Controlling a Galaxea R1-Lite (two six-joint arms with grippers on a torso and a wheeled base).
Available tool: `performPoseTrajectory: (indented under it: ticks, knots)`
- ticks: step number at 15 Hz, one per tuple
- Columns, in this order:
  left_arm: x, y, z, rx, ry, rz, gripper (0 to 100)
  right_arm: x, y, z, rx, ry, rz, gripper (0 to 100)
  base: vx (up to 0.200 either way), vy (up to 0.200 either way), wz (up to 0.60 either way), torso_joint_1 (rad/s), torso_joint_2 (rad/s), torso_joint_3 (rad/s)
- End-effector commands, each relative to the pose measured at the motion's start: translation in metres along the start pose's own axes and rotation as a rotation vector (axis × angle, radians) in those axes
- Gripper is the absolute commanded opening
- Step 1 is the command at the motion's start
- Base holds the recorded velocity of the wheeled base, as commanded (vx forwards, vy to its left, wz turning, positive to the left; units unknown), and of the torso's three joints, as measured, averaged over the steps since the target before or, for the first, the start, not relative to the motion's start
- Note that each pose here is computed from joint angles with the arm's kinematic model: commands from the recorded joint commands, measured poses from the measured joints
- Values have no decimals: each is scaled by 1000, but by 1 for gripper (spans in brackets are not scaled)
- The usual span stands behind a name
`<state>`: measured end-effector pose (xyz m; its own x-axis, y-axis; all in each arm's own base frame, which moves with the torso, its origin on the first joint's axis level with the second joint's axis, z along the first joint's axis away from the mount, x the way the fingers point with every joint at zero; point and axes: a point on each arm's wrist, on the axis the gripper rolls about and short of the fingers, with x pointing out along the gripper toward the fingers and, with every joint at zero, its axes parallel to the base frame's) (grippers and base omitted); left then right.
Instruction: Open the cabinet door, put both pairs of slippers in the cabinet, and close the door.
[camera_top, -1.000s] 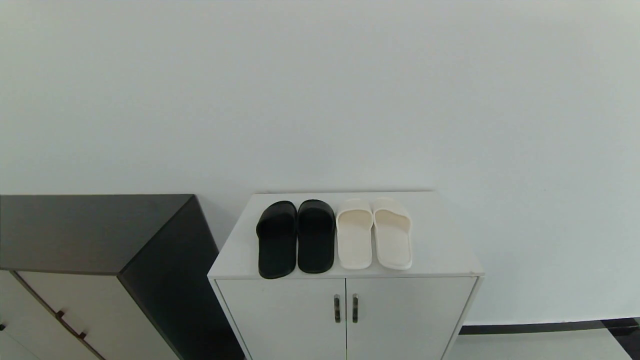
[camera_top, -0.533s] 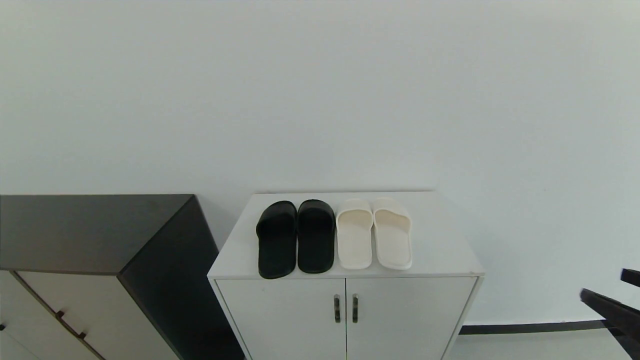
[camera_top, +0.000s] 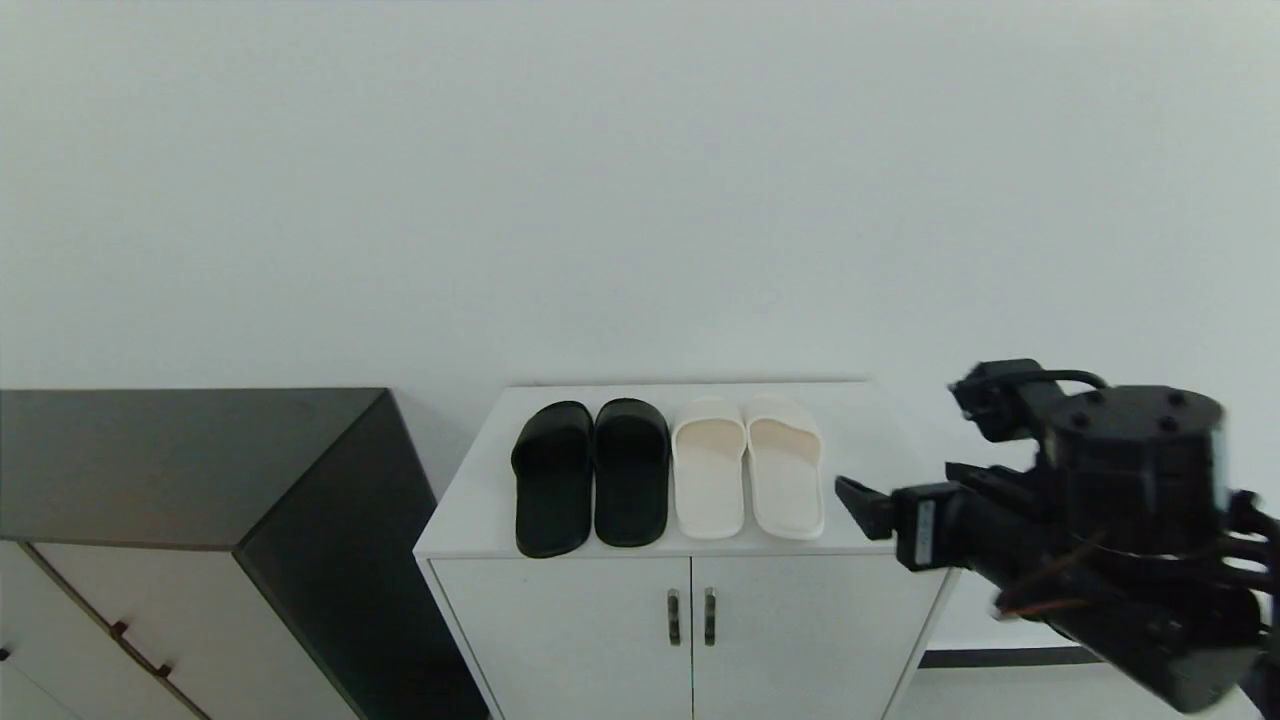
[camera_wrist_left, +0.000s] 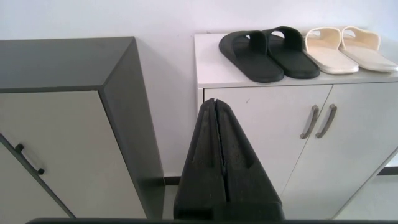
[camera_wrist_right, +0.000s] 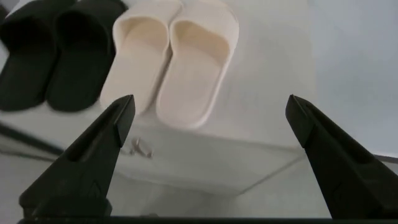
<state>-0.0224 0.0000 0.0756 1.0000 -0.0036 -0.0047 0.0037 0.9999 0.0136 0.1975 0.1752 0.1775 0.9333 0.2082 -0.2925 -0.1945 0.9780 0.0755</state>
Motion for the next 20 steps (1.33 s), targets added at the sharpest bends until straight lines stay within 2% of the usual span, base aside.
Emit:
performPoseTrajectory:
  ticks: [1,3,6,12,17,20]
  knots:
    - [0,0,0,0,5,-1,0,68,43,-15,-26,26,-80,100,0,0,0,0,0,0]
    - [0,0,0,0,5,-1,0,89,56,-13,-12,9,-76,100,0,0,0,0,0,0]
    - [0,0,0,-1,3,1,0,128,75,-25,-10,1,-83,100,0,0,0,0,0,0]
    - [0,0,0,-1,5,0,0,157,66,-24,19,-19,-136,100,0,0,0,0,0,0]
    - [0,0,0,-1,5,0,0,182,71,-44,7,4,-148,100,0,0,0,0,0,0]
    - [0,0,0,-1,5,0,0,200,76,-44,35,-19,-151,100,0,0,0,0,0,0]
